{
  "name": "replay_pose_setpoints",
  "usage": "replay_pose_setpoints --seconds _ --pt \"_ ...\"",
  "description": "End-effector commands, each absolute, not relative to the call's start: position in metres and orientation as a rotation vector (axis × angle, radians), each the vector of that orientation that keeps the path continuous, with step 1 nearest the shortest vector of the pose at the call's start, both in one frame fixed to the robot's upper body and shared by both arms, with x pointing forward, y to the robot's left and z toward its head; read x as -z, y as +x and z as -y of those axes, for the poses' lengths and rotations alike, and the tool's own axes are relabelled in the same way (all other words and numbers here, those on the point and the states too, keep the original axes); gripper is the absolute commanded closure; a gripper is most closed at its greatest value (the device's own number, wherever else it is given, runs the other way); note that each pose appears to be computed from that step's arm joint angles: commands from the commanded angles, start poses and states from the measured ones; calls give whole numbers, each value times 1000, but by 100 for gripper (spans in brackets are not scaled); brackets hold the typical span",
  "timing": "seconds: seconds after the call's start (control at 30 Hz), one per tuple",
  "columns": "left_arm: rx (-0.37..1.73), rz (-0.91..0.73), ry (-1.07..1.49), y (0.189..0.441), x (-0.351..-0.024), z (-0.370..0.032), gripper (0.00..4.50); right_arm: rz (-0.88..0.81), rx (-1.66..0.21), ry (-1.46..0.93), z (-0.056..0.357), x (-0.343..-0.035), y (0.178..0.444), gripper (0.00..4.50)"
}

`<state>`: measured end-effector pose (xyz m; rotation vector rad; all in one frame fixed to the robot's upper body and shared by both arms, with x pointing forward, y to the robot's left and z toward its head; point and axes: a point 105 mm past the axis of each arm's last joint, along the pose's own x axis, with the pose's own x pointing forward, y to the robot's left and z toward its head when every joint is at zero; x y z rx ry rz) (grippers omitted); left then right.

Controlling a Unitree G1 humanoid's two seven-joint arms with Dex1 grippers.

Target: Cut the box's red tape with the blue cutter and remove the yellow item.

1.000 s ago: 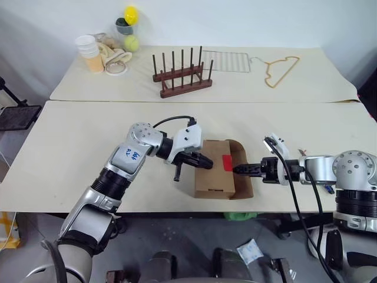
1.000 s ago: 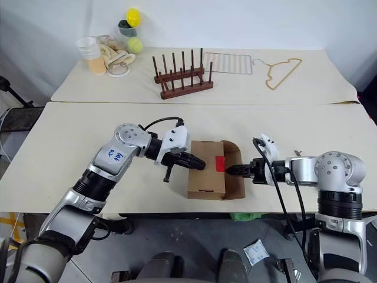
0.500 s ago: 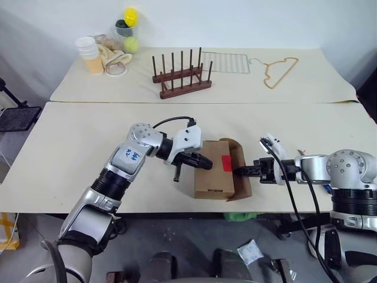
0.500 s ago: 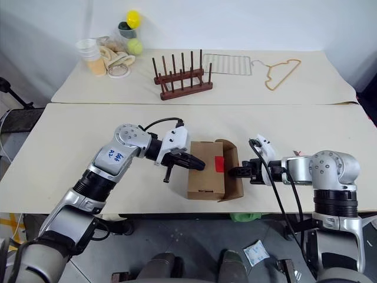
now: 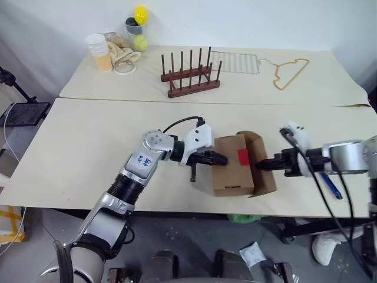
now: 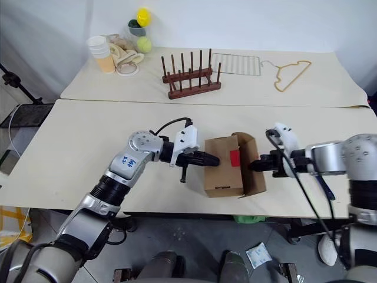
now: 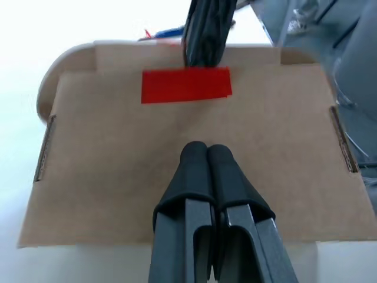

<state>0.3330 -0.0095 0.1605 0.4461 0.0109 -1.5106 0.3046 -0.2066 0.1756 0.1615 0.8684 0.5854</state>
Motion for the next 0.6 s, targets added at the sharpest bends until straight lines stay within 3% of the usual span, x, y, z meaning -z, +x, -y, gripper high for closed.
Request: replay_pose_setpoints --seconds 0.03,0.3,0.6 --pt "1468 -7 434 340 -156 19 450 -830 -634 100 201 -199 297 447" --pt "1451 109 327 342 -176 62 450 -833 -524 -25 216 -221 297 447" --pt "1473 83 297 336 -169 69 450 -846 -452 -191 222 -237 293 447"
